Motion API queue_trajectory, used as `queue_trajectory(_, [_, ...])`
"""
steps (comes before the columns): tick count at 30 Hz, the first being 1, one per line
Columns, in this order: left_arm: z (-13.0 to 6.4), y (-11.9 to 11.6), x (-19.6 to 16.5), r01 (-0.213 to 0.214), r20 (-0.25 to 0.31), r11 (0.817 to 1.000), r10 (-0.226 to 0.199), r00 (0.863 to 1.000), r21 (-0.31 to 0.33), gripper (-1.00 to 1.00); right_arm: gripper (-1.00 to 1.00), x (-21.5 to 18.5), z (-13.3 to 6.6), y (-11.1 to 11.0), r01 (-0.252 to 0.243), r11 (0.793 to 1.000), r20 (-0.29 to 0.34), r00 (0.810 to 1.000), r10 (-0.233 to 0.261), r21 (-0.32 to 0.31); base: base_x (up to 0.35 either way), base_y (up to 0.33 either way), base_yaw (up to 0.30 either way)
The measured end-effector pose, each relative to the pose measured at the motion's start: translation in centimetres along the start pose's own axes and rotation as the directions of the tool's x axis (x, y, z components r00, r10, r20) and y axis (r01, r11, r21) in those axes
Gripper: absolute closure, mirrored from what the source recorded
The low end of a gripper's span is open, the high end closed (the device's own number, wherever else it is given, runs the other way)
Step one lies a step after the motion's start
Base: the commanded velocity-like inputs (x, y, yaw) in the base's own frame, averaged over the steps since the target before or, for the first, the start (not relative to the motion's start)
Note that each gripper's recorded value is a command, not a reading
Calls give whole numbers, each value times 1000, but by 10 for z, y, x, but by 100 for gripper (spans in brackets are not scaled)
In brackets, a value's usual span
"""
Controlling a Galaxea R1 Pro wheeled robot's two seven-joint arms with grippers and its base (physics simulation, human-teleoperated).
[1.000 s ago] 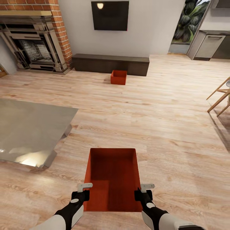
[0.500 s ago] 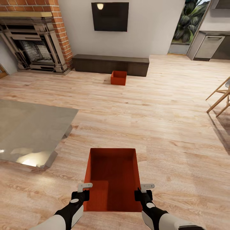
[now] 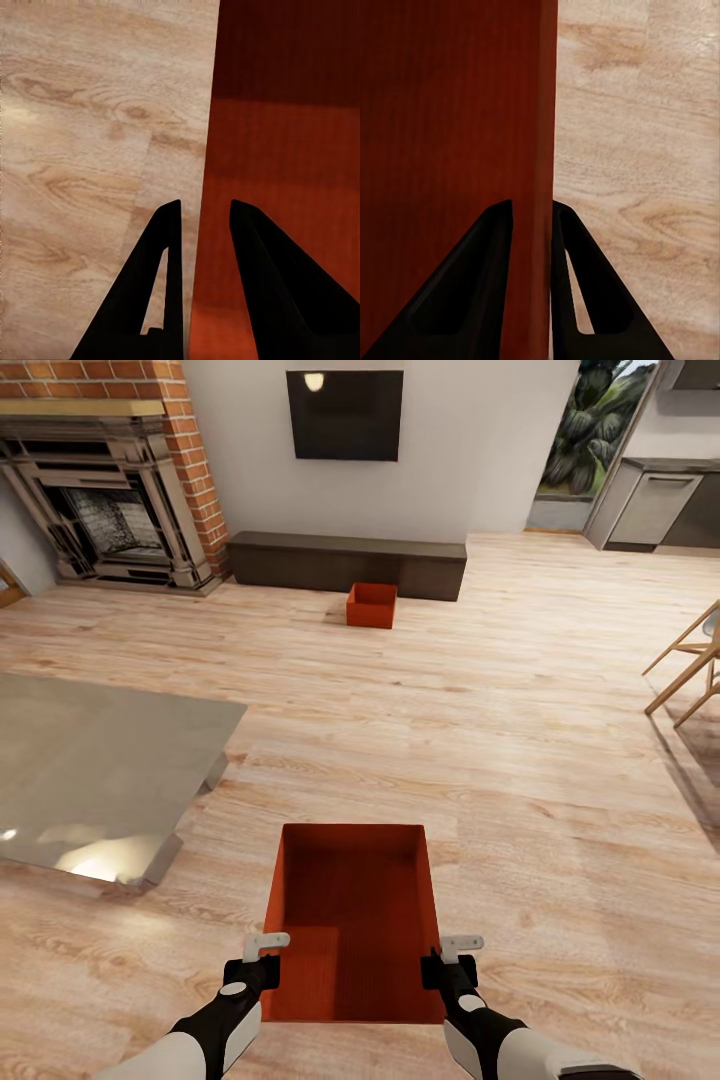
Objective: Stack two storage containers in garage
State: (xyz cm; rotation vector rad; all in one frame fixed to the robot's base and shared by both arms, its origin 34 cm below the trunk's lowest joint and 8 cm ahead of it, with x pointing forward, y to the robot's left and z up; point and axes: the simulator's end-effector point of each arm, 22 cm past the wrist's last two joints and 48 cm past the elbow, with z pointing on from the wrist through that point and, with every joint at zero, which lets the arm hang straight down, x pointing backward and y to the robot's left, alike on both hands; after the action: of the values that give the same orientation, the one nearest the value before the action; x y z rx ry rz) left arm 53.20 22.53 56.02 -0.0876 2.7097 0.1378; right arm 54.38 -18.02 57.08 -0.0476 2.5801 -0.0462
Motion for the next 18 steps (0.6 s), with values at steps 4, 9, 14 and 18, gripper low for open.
queue_trajectory(4, [-4,0,-1,0,0,1000,0,1000,0,100,100,-1,-4,0,0,1000,0,1000,0,0,0,0,0])
queue_trajectory(9, [-9,1,-2,0,1,1000,0,1000,0,100,100,-3,-9,0,0,1000,1,1000,0,0,0,0,0])
queue_trajectory(14, [-10,1,-6,1,9,1000,-1,1000,0,100,100,-7,-10,-1,-1,1000,9,1000,1,1,0,0,0])
queue_trajectory(18, [-11,1,-10,2,16,1000,-2,1000,1,100,100,-11,-10,-1,-1,1000,16,1000,1,1,0,0,0])
